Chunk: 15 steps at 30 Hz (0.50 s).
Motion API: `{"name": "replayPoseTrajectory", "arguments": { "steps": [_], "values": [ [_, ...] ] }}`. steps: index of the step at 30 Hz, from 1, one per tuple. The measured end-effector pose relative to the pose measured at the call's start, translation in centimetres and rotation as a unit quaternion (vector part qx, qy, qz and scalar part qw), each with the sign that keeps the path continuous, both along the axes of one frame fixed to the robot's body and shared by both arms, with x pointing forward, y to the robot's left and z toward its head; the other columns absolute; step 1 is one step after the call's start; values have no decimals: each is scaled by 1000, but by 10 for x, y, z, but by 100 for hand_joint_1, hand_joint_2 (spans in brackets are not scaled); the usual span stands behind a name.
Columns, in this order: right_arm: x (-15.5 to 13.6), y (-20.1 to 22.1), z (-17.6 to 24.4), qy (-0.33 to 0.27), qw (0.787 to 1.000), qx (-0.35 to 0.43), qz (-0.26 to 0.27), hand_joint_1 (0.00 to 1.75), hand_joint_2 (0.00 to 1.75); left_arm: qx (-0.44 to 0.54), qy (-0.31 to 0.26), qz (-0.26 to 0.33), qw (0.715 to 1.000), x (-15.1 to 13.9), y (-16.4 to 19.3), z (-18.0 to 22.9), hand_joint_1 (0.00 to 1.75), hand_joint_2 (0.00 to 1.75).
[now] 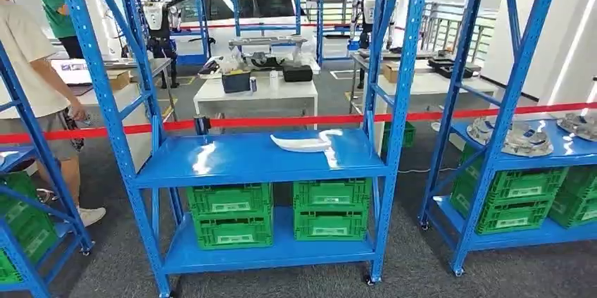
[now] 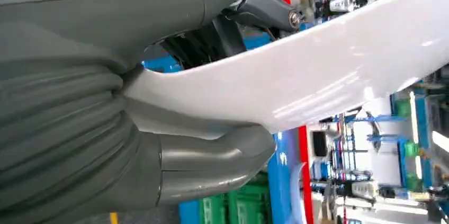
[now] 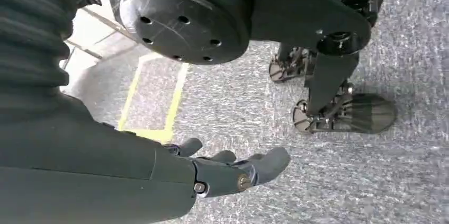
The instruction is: Take the parts from the cabinet and place them on the table.
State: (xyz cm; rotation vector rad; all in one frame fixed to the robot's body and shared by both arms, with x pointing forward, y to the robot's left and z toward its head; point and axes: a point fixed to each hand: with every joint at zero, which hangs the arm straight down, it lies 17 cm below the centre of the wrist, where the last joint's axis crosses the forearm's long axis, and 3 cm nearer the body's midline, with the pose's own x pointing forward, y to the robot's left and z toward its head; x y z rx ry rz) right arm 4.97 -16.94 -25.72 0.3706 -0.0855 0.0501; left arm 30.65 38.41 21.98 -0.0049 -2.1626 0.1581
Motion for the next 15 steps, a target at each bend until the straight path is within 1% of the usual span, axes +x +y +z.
{"name": "replayPoseTrajectory", "arguments": {
  "steps": [4, 10, 15],
  "values": [
    [-3, -1, 0, 2, 1000, 0, 0, 0, 175, 5, 4, 14, 1000, -3, 8, -2, 175, 175],
    [-2, -1, 0, 0, 1000, 0, 0, 0, 175, 7, 5, 36, 999, -12, 24, -2, 175, 175],
    [2, -2, 0, -2, 1000, -2, 3, 0, 175, 8, 2, 45, 999, -16, 30, -1, 175, 175]
  ]
}}
